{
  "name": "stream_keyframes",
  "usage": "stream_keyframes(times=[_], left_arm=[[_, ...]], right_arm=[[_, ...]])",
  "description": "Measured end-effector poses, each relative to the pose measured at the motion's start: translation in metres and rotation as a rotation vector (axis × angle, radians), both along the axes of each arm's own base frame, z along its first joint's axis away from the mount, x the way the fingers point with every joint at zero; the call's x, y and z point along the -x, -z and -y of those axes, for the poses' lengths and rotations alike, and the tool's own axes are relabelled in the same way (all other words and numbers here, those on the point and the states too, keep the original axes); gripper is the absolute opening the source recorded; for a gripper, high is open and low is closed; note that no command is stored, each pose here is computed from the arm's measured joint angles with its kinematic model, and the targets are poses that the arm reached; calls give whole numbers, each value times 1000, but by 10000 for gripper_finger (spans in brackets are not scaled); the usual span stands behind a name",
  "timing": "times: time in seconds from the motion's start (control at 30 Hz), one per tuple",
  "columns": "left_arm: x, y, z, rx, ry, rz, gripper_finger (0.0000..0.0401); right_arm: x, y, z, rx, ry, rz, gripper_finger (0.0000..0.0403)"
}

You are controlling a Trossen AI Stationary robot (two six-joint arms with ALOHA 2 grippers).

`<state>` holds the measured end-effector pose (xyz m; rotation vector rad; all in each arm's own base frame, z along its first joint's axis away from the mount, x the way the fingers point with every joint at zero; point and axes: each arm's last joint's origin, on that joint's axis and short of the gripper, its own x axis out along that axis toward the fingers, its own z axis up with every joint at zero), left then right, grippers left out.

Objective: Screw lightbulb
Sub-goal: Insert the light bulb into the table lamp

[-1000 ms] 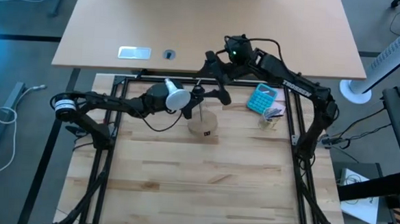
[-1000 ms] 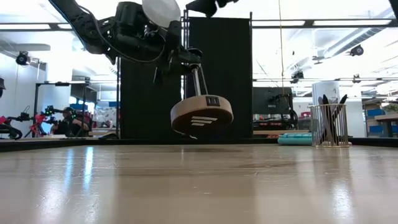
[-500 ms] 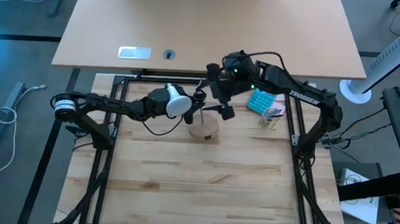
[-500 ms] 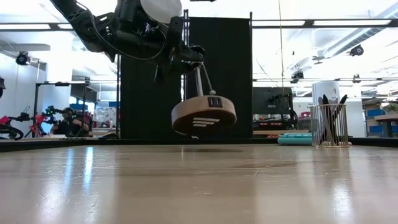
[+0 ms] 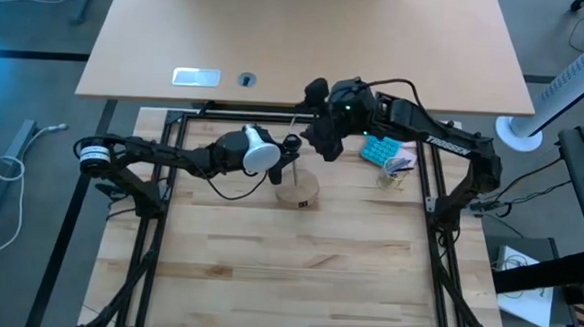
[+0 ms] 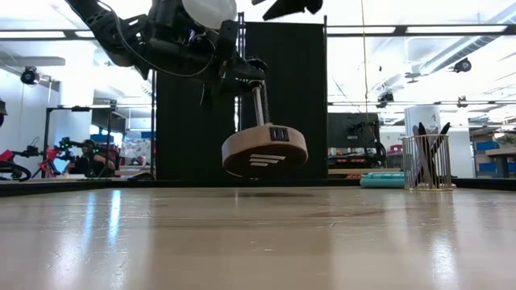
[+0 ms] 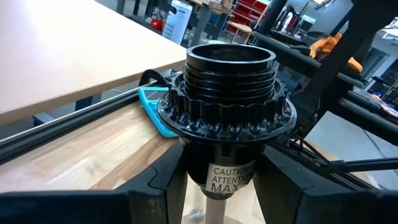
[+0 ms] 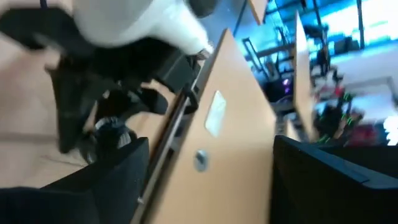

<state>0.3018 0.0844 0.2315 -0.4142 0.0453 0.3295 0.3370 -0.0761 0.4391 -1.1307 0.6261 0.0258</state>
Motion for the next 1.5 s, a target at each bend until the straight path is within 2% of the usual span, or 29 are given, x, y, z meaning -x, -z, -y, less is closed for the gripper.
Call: stream_keyframes(times=[0.1,0.27,0.47,0.67,1.1,1.33,1.5], left_arm=[[0,0,1,-3,2,0,141],[-1,0,2,-12,10,-5,142],[-1,2,4,-15,26,-25,142],[-1,4,6,-8,61,-41,143],[-2,4,11,44,218,-35,143],[-2,4,14,46,311,-36,143],[-2,5,15,42,319,-41,143]], right_arm=[[-11,5,2,83,-67,-10,339],[-26,16,1,98,-108,-17,339],[-33,22,-6,36,-231,-19,339],[-37,29,-7,24,-260,-48,339],[-36,31,-6,-33,-296,-47,339],[-35,29,-5,-161,-445,-1,339],[-43,35,-2,-203,-462,29,339]])
